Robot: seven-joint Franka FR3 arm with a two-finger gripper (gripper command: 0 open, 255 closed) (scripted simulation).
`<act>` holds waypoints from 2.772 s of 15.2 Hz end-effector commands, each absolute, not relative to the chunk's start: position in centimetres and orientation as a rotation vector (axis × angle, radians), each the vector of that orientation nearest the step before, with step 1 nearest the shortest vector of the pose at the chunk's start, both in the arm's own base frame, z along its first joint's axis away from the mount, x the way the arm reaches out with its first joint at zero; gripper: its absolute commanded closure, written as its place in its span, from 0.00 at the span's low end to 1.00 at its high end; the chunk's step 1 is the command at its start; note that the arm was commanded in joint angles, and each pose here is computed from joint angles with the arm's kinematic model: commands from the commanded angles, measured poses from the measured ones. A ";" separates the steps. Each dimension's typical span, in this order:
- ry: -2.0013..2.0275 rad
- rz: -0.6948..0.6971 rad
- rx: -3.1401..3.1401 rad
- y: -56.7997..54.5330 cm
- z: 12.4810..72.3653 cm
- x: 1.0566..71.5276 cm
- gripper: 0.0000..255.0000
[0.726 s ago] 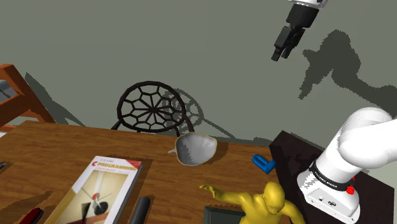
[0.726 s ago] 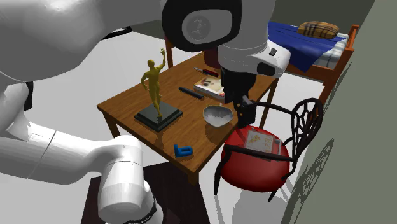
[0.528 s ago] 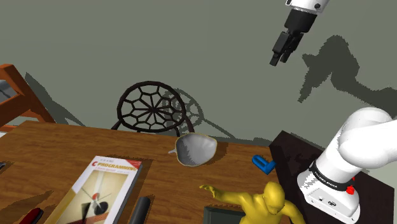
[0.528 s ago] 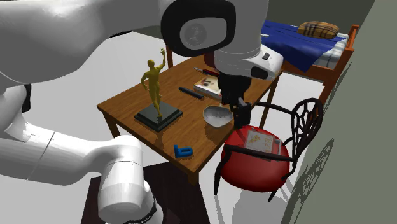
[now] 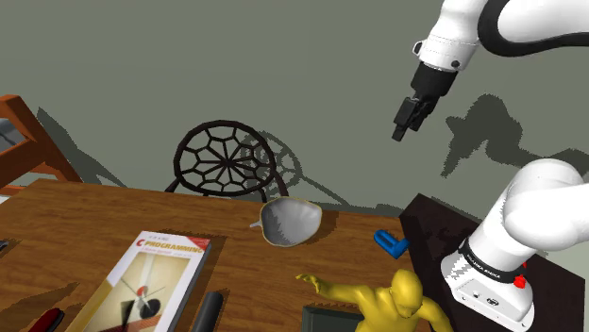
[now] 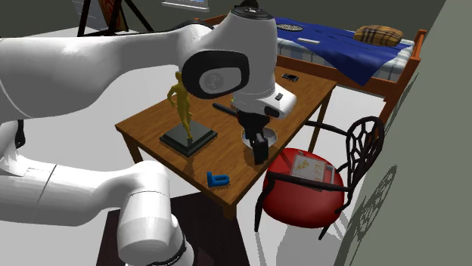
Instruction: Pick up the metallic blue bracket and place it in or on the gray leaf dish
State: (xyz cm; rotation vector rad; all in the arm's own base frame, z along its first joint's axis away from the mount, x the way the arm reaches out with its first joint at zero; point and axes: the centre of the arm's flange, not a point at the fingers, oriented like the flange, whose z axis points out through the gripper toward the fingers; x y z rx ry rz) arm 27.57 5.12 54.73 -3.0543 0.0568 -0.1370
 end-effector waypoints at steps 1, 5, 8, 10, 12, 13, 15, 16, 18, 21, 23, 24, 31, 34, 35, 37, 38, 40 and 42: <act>0.069 -0.126 -3.066 6.7 52.6 26.6 0.00; 0.089 -0.103 -3.089 9.7 48.4 25.1 0.00; 0.103 -0.086 -3.106 11.8 45.2 24.0 0.00; 0.113 -0.074 -3.117 13.2 43.0 23.2 0.00; 0.123 -0.062 -3.128 14.6 40.9 22.4 0.00; 0.128 -0.056 -3.133 15.3 39.8 22.0 0.00; 0.138 -0.044 -3.144 16.7 37.6 21.2 0.00; 0.143 -0.038 -3.149 17.3 36.5 20.8 0.00; 0.150 -0.031 -3.156 18.2 35.1 20.3 0.00; 0.150 -0.031 -3.156 18.2 33.5 20.3 0.00; 0.150 -0.031 -3.156 18.2 32.5 20.3 0.00; 0.150 -0.031 -3.156 18.2 32.0 20.4 0.00; 0.150 -0.031 -3.156 18.1 31.1 20.4 0.00; 0.150 -0.031 -3.156 18.1 31.1 20.4 1.00; 0.150 -0.031 -3.156 18.1 31.1 20.4 1.00; 0.150 -0.031 -3.156 18.1 31.1 20.4 1.00; 0.150 -0.031 -3.156 18.1 31.1 20.4 1.00; 0.150 -0.031 -3.156 18.1 31.1 20.4 1.00; 0.150 -0.031 -3.156 18.1 31.1 20.4 1.00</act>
